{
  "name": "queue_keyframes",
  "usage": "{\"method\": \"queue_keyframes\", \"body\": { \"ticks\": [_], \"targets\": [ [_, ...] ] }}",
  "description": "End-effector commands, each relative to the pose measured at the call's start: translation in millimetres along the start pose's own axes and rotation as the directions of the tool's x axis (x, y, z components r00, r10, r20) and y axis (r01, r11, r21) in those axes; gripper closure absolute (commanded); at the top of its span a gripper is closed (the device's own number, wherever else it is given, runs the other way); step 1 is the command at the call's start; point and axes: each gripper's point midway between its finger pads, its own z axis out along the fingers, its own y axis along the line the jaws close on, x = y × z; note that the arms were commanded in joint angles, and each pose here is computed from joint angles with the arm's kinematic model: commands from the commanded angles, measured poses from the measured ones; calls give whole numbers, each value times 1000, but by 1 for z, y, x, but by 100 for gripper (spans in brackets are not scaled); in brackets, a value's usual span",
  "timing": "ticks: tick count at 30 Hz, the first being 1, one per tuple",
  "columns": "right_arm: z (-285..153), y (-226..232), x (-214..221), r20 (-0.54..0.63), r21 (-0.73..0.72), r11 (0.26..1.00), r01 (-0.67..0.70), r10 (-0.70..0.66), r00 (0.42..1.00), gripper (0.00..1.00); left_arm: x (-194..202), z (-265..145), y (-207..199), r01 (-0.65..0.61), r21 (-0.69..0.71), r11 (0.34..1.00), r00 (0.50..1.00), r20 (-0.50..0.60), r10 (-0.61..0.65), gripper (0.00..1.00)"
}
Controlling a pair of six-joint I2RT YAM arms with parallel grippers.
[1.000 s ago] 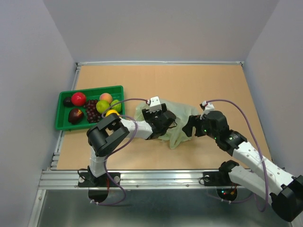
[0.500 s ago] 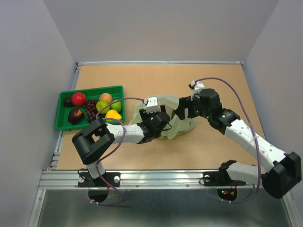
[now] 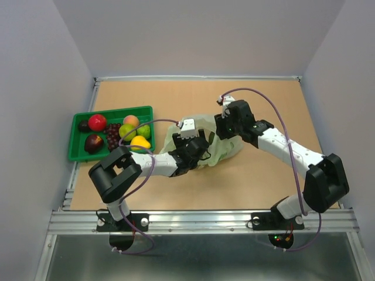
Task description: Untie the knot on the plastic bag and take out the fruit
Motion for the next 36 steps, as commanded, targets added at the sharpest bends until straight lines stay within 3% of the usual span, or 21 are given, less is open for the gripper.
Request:
{"method": "queue_keyframes", "body": {
  "ticks": [1,2,3,12,20,27,31,34,36],
  "targets": [
    [-2,-29,-11,55,184,982,-32,23,998,69,-12,3,7,22,-8,1000,999,31,-22,14],
    [-3,-38,-9,62,232,971,-51,38,997,91,-14,6,10,28,-19,999,999,34,-27,14],
    [-5,-39,-7,67,240,968,-67,52,996,99,-13,8,12,28,-25,999,999,32,-27,14],
    [-9,-3,10,49,53,984,-169,166,985,100,-36,36,19,100,-68,993,991,100,-93,12],
    [-14,27,25,-15,-112,977,-179,179,984,100,-20,67,8,44,-66,997,997,66,-39,11],
    [-12,46,45,-93,-209,956,-207,191,977,100,-20,91,8,30,-83,996,996,82,-23,17],
    [-17,46,49,-89,-208,956,-205,191,978,100,-26,100,10,47,-80,996,993,110,-38,35],
    [-20,42,50,-78,-186,960,-209,198,977,100,-30,100,13,41,-79,996,992,120,-31,72],
    [-21,38,49,-66,-163,963,-213,205,977,100,-32,97,12,32,-65,997,993,116,-25,81]
  ]
}}
